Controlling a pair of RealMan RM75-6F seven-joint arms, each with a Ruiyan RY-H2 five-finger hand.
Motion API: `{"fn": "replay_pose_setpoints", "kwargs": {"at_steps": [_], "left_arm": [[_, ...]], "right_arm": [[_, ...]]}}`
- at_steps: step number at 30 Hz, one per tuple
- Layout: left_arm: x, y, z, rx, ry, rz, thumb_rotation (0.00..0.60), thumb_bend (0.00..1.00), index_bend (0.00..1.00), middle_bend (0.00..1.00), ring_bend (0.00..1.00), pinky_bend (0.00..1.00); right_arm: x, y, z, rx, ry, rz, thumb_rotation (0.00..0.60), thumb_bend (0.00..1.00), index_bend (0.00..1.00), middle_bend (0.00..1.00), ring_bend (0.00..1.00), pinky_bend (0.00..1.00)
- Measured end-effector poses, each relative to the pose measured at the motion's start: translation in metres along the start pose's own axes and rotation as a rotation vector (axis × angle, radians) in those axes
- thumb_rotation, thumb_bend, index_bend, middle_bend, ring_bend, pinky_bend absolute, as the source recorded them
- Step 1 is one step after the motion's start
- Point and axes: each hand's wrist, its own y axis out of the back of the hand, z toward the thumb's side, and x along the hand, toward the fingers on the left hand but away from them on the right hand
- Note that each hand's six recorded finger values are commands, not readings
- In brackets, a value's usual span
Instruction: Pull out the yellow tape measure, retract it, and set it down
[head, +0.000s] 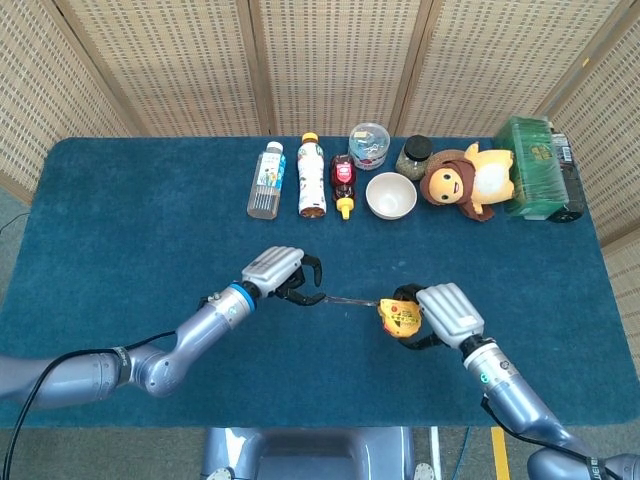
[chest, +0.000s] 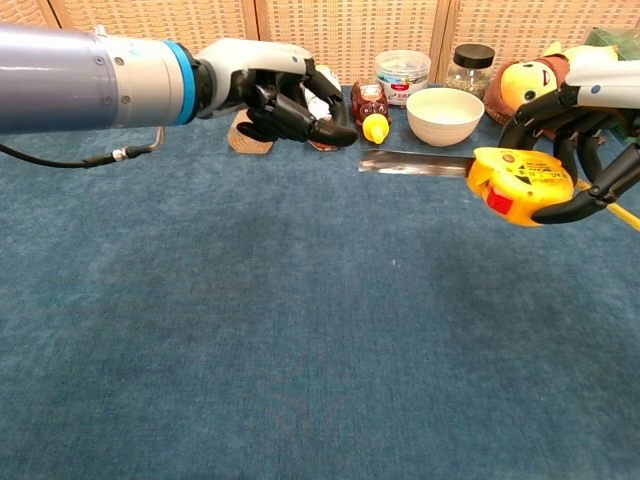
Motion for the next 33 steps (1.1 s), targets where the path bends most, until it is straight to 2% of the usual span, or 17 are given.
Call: {"fn": "replay_pose_setpoints", "kwargs": {"at_steps": [12,25,30,33], "left_arm": [[-0.033,0.032,-0.032,0.042,0.059,0.059,0.392,0.28,0.47,1.0,1.0,0.93],[-0.097,0.068,-0.075,0.083,0.152,0.16,0.385,0.28,0.47,1.0,1.0,0.93],[-0.119,0.076,-0.094,0.078,0.204,0.183,0.375,0.28,0.47,1.0,1.0,0.93],[-0.132,0.081,-0.106,0.075,0.238,0.199,0.369,0.28,0.47,1.0,1.0,0.92]], "right_arm": [[-0.003,-0.008,-0.023,0.032,-0.043,0.018,0.504,0.24,0.52,0.54,0.54,0.54],[-0.012,-0.036,-0.057,0.088,-0.098,0.078,0.501,0.24,0.52,0.53,0.51,0.5],[-0.015,-0.046,-0.068,0.097,-0.117,0.102,0.503,0.25,0.45,0.48,0.45,0.43],[-0.017,-0.05,-0.073,0.098,-0.128,0.112,0.501,0.25,0.38,0.42,0.4,0.41]]}}
